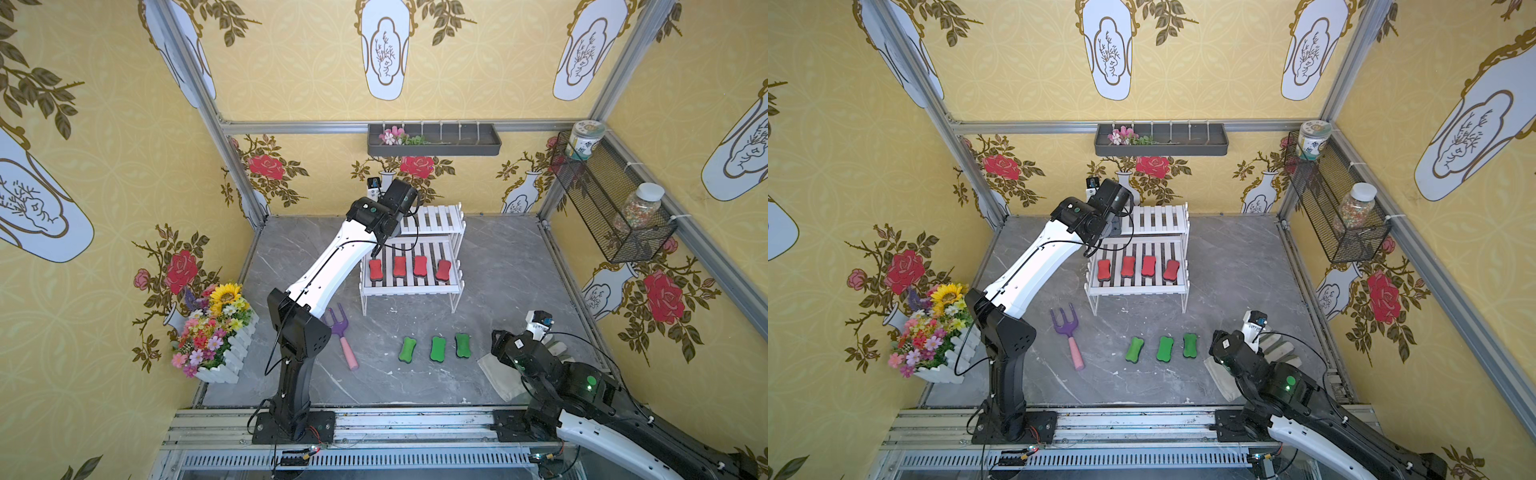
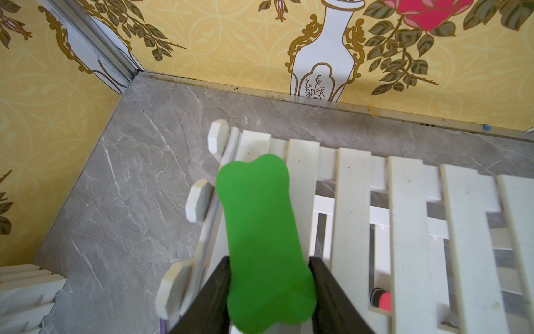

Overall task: Remove the whiteboard erasers from the shelf
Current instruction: Pick up the whiteboard eraser from the shelf.

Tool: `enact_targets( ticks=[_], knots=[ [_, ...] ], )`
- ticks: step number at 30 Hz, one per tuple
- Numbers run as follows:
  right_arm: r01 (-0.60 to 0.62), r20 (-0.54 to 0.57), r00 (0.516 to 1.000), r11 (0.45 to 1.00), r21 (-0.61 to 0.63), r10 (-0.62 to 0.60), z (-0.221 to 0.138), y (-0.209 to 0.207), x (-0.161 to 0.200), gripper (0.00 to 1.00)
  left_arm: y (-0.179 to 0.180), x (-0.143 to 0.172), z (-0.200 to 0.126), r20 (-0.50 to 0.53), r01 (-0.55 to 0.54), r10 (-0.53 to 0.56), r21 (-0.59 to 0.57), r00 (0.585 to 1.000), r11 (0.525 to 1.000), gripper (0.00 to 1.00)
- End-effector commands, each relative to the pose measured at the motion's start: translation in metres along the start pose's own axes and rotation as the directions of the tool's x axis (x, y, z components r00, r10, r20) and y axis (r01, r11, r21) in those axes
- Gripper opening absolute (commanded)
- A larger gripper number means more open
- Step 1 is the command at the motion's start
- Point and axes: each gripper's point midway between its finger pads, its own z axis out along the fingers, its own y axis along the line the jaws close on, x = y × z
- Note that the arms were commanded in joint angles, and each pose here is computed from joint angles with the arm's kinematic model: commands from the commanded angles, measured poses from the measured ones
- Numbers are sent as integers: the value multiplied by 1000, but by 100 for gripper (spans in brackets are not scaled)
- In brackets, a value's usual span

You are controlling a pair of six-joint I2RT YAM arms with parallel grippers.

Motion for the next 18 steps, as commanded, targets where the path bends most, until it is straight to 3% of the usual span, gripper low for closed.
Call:
enact_targets(
  ticks=[1, 11, 18],
  knots=[
    [-6, -1, 1000, 1000, 5, 7, 1, 0, 1, 75, -2, -4, -6, 18, -11, 10, 17, 1000, 1000, 44],
    [-3, -2, 1000, 1000, 11, 3, 2, 4, -1, 75, -17, -12, -66, 114, -43, 31, 100, 993, 994, 44],
    [4, -3, 1000, 1000, 22, -4, 0, 2, -3, 75, -19, 31, -115, 134, -93, 74, 141, 988, 986, 43]
  ],
)
